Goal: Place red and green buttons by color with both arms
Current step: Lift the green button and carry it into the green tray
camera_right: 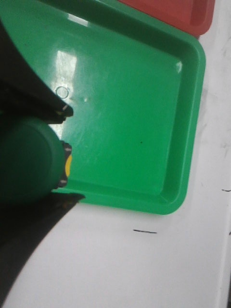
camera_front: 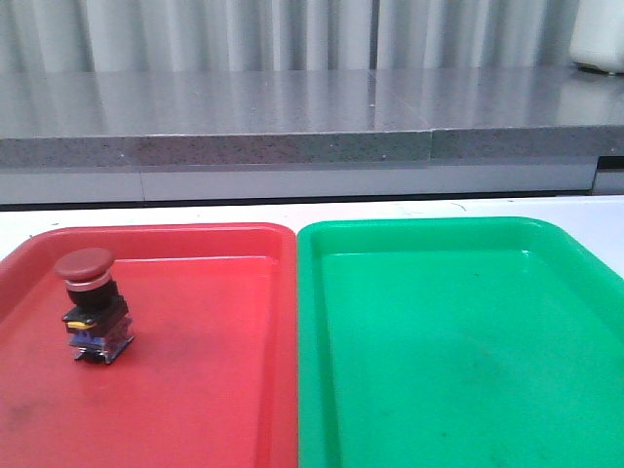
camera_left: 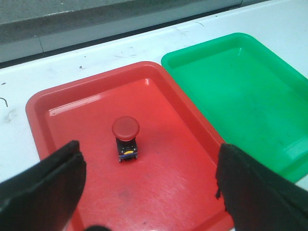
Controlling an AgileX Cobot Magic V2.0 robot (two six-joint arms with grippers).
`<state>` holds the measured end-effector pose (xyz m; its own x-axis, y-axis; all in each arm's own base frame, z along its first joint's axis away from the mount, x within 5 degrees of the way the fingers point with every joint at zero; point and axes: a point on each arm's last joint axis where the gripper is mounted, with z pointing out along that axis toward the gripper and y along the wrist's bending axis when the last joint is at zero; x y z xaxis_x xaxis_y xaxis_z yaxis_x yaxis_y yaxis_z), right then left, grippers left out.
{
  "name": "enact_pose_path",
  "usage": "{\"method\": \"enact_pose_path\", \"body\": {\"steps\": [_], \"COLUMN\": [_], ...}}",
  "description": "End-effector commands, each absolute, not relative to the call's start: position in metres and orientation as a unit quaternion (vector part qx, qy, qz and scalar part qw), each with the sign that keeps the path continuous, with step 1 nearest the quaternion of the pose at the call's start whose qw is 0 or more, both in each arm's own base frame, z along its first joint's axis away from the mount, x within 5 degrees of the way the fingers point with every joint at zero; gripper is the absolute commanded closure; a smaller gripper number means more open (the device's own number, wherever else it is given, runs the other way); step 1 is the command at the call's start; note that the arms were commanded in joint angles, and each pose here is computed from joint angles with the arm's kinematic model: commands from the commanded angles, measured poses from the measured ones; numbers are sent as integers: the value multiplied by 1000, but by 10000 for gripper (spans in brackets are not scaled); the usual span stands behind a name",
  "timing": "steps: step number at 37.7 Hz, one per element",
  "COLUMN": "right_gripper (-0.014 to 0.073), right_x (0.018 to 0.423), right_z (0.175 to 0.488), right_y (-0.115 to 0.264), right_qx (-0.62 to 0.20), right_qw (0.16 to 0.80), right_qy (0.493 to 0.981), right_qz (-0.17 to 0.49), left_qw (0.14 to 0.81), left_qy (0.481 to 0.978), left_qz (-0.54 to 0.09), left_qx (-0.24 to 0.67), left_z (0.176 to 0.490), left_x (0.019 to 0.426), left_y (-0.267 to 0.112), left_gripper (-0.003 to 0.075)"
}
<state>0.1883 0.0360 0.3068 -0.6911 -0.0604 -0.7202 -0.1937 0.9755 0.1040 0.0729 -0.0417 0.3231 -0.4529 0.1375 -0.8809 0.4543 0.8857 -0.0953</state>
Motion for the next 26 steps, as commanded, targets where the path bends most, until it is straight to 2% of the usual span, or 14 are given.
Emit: {"method": "enact_pose_path", "body": {"steps": [1, 6, 15, 26], "right_gripper": [336, 336, 336, 336], "right_x": [182, 191, 233, 269], "right_z": [312, 303, 274, 220], "right_y": [35, 46, 77, 87], "right_qx": [-69, -85, -114, -112], "right_qw": [422, 417, 433, 364], "right_qy": [899, 900, 887, 920], "right_qz": [90, 100, 108, 90], "left_qw": [528, 529, 529, 529], "left_qy": [813, 813, 813, 813], "left_qz": [-176, -176, -176, -176], "left_qx": [170, 170, 170, 170], "left_z": [337, 337, 337, 337], "left_x": [75, 75, 75, 75], "left_y": [-43, -43, -43, -43], "left_gripper": [174, 174, 174, 174]}}
